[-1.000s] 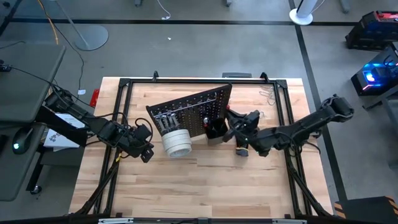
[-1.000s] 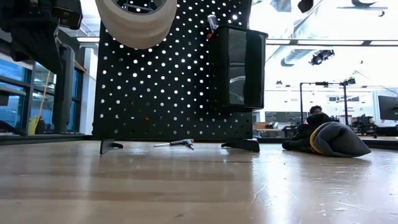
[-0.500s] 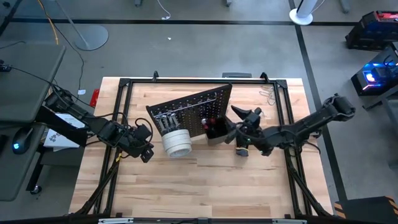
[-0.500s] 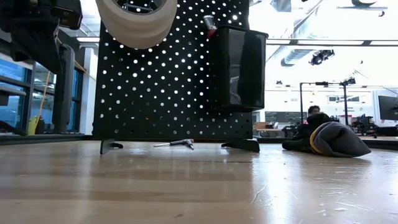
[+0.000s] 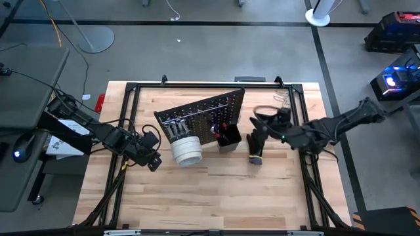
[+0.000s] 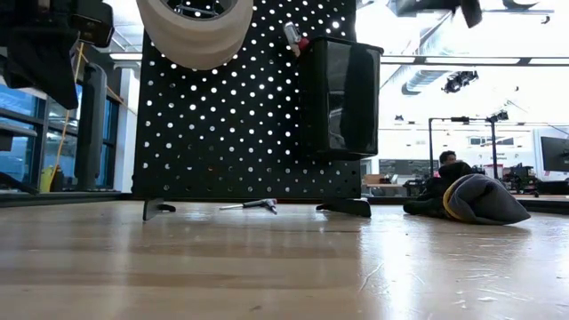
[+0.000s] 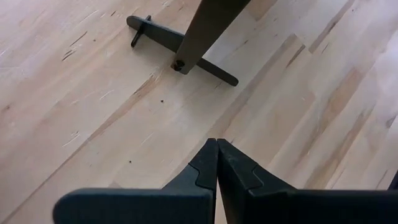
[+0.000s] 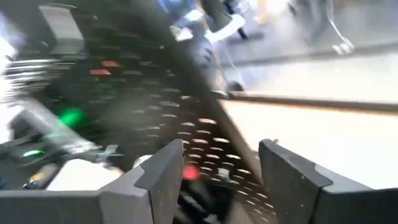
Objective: Hang tools onto peg board
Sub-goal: Hang the light purple pen onto the pegboard
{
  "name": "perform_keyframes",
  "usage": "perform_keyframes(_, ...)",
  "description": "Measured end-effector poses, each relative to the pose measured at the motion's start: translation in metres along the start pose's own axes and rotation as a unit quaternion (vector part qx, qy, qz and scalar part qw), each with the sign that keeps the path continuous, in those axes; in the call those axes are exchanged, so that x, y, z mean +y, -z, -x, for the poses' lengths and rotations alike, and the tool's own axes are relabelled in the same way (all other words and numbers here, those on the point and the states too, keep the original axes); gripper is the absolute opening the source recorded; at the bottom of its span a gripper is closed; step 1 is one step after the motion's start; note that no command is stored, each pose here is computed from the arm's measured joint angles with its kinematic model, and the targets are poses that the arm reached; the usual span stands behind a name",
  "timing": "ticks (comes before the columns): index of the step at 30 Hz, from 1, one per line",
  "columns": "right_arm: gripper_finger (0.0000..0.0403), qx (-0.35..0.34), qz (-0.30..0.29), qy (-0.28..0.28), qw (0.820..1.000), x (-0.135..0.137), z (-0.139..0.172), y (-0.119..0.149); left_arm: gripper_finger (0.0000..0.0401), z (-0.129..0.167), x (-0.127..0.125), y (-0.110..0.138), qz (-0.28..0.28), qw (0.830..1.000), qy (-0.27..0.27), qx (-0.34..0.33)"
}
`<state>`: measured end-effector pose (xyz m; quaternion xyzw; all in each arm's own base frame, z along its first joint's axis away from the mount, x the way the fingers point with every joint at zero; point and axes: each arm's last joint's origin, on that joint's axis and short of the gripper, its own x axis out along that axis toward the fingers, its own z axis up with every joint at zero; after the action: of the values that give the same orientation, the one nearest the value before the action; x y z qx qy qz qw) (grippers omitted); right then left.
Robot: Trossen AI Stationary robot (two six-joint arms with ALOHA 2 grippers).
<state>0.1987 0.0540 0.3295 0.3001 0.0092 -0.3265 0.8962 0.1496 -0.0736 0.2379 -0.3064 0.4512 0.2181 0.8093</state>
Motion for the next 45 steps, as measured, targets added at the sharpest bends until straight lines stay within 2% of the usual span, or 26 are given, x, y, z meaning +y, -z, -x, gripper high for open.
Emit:
perform_keyframes(6,0.019,0.05,-0.072,0.12,0.989,-0.044,-0.026,-0.013,0.0,0.0,0.0,0.0,0.0,1.0,0.001,0.0)
perform_keyframes(9,0.019,0.101,-0.077,0.171,0.977,-0.067,-0.043,-0.02,0.0,0.0,0.0,0.0,0.0,1.0,0.0,0.0)
perform_keyframes(10,0.019,0.124,-0.065,0.175,0.975,-0.073,-0.05,-0.023,0.0,0.0,0.0,0.0,0.0,1.0,0.0,-0.001)
perform_keyframes(12,0.019,0.182,-0.001,0.16,0.97,-0.083,-0.067,-0.025,0.0,0.0,0.0,0.0,0.0,1.0,0.0,-0.002)
perform_keyframes(14,0.019,0.254,0.072,0.135,0.955,-0.096,-0.082,-0.024,0.0,0.0,0.0,0.0,0.0,1.0,0.0,-0.002)
perform_keyframes(19,0.019,0.39,0.215,0.116,0.888,-0.13,-0.112,-0.013,0.0,0.0,0.0,0.0,0.0,1.0,0.002,0.002)
perform_keyframes(22,0.019,0.437,0.303,0.068,0.844,-0.142,-0.127,-0.005,0.0,0.0,0.0,0.0,-0.002,1.0,0.0,0.002)
perform_keyframes(25,0.019,0.462,0.41,0.011,0.787,-0.148,-0.141,0.006,0.0,0.0,0.002,0.001,-0.007,1.0,-0.012,0.005)
perform_keyframes(28,0.019,0.476,0.477,0.016,0.739,-0.155,-0.152,0.015,0.0,0.0,0.003,0.001,-0.008,1.0,-0.017,0.006)
perform_keyframes(30,0.019,0.482,0.51,0.027,0.712,-0.16,-0.158,0.02,0.0,0.0,0.004,0.001,-0.015,1.0,-0.02,0.007)
perform_keyframes(32,0.019,0.486,0.531,0.027,0.694,-0.164,-0.163,0.023,0.0,0.0,0.004,0.001,-0.026,0.999,-0.021,0.008)
perform_keyframes(36,0.019,0.488,0.555,0.034,0.673,-0.169,-0.174,0.026,0.0,0.0,0.006,0.002,-0.028,0.999,-0.027,0.009)
perform_keyframes(38,0.0187,0.483,0.56,0.051,0.671,-0.169,-0.183,0.02,0.0,0.0,0.006,0.002,-0.027,0.999,-0.029,0.007)
perform_keyframes(40,0.0176,0.467,0.559,0.055,0.683,-0.166,-0.194,0.012,0.0,0.0,0.006,0.002,-0.025,0.999,-0.029,0.007)
perform_keyframes(42,0.0146,0.447,0.557,0.062,0.697,-0.164,-0.207,0.002,0.0,0.0,0.006,0.002,-0.02,0.999,-0.029,0.008)
perform_keyframes(45,0.0059,0.427,0.527,0.077,0.731,-0.166,-0.227,-0.015,0.0,0.0,0.006,0.002,-0.007,0.999,-0.031,0.009)
